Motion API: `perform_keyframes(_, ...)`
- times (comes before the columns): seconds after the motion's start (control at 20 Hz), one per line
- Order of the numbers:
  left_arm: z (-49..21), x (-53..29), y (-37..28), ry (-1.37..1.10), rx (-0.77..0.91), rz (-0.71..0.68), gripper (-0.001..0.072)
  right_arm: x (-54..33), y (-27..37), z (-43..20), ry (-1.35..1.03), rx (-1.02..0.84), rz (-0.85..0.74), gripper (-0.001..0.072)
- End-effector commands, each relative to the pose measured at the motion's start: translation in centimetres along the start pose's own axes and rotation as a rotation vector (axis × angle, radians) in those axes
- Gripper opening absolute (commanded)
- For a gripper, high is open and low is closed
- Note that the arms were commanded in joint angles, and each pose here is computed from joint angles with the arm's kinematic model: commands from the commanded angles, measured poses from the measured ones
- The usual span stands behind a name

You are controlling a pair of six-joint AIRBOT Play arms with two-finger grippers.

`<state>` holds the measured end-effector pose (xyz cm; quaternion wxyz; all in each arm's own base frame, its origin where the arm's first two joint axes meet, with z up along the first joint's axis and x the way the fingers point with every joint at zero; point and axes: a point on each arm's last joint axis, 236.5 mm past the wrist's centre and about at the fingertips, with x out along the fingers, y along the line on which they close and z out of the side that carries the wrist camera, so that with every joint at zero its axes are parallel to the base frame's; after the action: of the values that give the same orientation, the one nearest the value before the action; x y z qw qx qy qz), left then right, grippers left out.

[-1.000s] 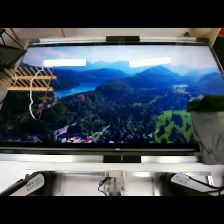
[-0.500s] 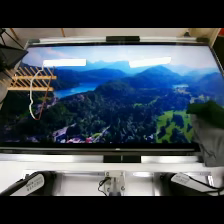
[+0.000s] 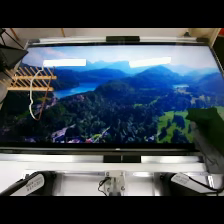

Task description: Fold the shirts.

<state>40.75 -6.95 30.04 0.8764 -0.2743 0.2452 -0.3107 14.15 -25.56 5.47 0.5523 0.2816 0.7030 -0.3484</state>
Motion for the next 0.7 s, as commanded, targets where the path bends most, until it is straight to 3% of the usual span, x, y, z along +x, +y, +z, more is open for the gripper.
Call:
perform_keyframes(0.0, 0.1, 0.0, 0.0, -0.004, 0.001, 0.001, 0.004, 2.6, -2.3, -1.2, 0.067, 0.002, -0.117, 0.0215)
perform_keyframes(0.05, 0.1, 0.0, 0.0, -0.005, 0.0, 0.002, 0.004, 3.3, -2.3, -1.5, 0.086, -0.015, -0.125, 0.0547)
perform_keyframes(0.1, 0.2, 0.0, 0.1, -0.007, 0.0, 0.003, 0.004, 3.8, -2.3, -1.7, 0.097, -0.035, -0.125, 0.0665)
perform_keyframes(0.25, 0.4, 0.3, 0.8, -0.014, -0.013, 0.01, 0.0039, 3.0, -1.8, -0.8, 0.053, -0.053, -0.113, 0.0664)
perform_keyframes(0.35, -0.4, 1.0, 2.2, 0.026, -0.013, 0.051, 0.0037, 0.1, 0.4, 2.4, -0.101, -0.099, -0.059, 0.0664)
perform_keyframes(0.5, -4.7, 1.9, 8.1, 0.243, 0.076, 0.393, 0.0036, -9.3, 7.9, 8.5, -0.498, -0.218, 0.075, 0.0664)
perform_keyframes(0.65, -8.4, 0.4, 13.6, 0.492, 0.207, 0.823, 0.0037, -15.5, 19.3, 7.8, -0.699, -0.386, 0.238, 0.0664)
